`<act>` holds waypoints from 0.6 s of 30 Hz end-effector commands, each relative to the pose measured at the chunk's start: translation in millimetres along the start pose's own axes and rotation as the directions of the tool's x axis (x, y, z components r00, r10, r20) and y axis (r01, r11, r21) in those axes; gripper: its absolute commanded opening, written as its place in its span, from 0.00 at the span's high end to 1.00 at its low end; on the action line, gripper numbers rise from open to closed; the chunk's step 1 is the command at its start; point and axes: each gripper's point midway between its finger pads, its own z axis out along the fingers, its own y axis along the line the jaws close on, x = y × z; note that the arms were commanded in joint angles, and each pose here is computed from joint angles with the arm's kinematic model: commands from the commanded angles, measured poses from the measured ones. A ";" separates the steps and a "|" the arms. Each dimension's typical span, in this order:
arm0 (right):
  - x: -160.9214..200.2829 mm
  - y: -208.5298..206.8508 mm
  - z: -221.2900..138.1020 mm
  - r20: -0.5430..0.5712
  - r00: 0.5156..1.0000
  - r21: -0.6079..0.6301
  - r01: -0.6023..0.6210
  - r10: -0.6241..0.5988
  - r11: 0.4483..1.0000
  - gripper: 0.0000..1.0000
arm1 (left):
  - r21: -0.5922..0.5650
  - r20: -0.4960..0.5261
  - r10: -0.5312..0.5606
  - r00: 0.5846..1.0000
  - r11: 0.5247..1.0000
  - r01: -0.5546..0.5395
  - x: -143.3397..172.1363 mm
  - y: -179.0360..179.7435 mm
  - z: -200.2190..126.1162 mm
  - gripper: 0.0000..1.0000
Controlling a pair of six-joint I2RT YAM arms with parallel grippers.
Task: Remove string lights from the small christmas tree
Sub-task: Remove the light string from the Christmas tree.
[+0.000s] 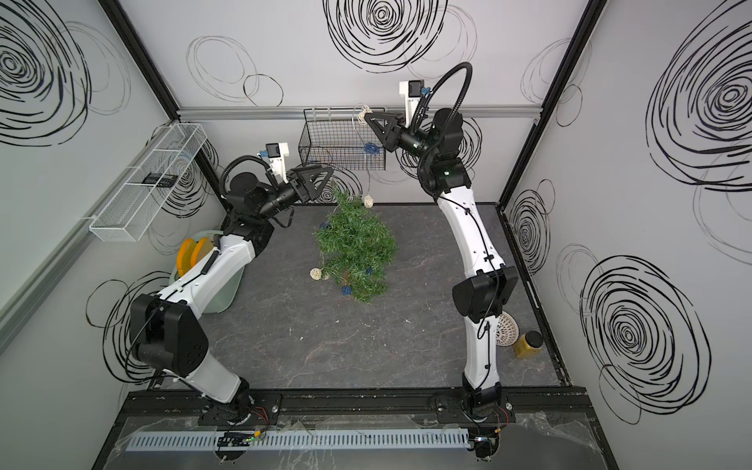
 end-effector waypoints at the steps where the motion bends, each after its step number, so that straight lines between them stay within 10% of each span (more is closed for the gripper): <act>1: -1.5 17.4 8.6 0.016 1.000 -0.077 0.009 -0.008 0.997 0.84 | 0.067 -0.013 0.104 0.995 0.992 -0.103 -0.3 -17.4 11.2 0.04; 18: 8.6 36.9 22.7 0.009 1.000 -0.146 -0.017 0.018 0.989 0.84 | 0.092 -0.089 0.142 0.986 0.987 -0.134 27.2 -9.7 41.7 0.12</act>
